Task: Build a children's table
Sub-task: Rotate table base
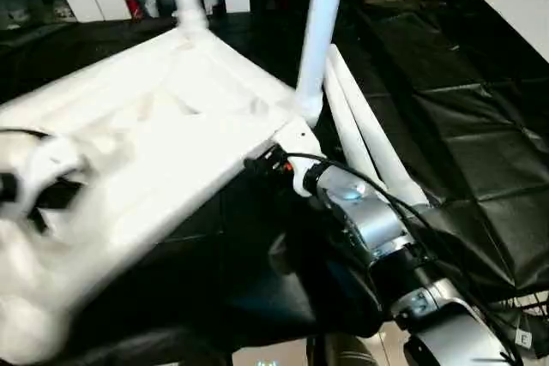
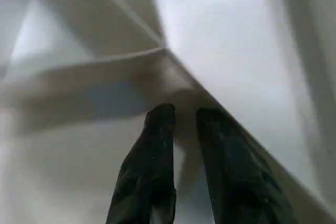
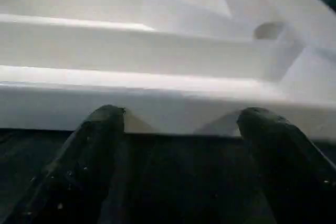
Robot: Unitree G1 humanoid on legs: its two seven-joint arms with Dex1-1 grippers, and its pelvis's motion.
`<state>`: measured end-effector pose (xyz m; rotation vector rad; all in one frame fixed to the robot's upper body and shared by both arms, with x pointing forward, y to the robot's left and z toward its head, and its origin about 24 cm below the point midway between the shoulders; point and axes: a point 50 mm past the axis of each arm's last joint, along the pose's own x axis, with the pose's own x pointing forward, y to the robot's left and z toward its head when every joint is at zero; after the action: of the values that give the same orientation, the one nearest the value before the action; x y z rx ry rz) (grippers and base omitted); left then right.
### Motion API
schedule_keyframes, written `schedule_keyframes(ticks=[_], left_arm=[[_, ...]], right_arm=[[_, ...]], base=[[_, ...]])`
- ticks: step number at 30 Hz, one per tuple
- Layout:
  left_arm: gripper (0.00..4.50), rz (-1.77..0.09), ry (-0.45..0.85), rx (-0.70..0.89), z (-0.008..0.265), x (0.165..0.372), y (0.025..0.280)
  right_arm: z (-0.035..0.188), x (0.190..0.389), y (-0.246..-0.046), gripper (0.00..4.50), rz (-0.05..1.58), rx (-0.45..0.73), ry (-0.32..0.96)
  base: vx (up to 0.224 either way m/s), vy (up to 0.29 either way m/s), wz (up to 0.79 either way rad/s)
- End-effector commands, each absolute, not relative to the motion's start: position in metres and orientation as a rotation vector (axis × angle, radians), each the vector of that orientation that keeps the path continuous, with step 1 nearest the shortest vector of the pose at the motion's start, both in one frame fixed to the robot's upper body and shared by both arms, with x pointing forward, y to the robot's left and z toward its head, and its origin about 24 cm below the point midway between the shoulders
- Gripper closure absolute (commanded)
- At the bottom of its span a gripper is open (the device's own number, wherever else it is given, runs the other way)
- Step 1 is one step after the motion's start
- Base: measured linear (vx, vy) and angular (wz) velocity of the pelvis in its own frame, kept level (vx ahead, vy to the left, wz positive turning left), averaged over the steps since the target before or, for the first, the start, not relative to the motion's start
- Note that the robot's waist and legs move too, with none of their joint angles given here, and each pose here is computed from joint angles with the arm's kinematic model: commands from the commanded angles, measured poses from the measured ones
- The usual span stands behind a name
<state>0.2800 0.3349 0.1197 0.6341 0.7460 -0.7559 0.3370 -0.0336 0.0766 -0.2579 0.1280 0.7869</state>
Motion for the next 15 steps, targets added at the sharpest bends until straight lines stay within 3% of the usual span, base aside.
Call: schedule_keyframes(ticks=[1, 6, 15], left_arm=[[3.51, -0.812, 0.701, 0.63, 0.124, 0.282, 0.323], [3.51, -0.85, 0.673, 0.618, 0.126, 0.283, 0.314], [3.51, -1.021, 0.549, 0.528, 0.134, 0.277, 0.271]], right_arm=[[0.078, 0.335, -0.024, 0.7, 0.831, -0.253, 0.113], [0.078, 0.334, -0.019, 0.7, 0.855, -0.252, 0.108], [0.08, 0.325, 0.001, 0.7, 0.948, -0.228, 0.074]], base=[[0.0, 0.0, 0.0], [0.0, 0.0, 0.0], [0.0, 0.0, 0.0]])
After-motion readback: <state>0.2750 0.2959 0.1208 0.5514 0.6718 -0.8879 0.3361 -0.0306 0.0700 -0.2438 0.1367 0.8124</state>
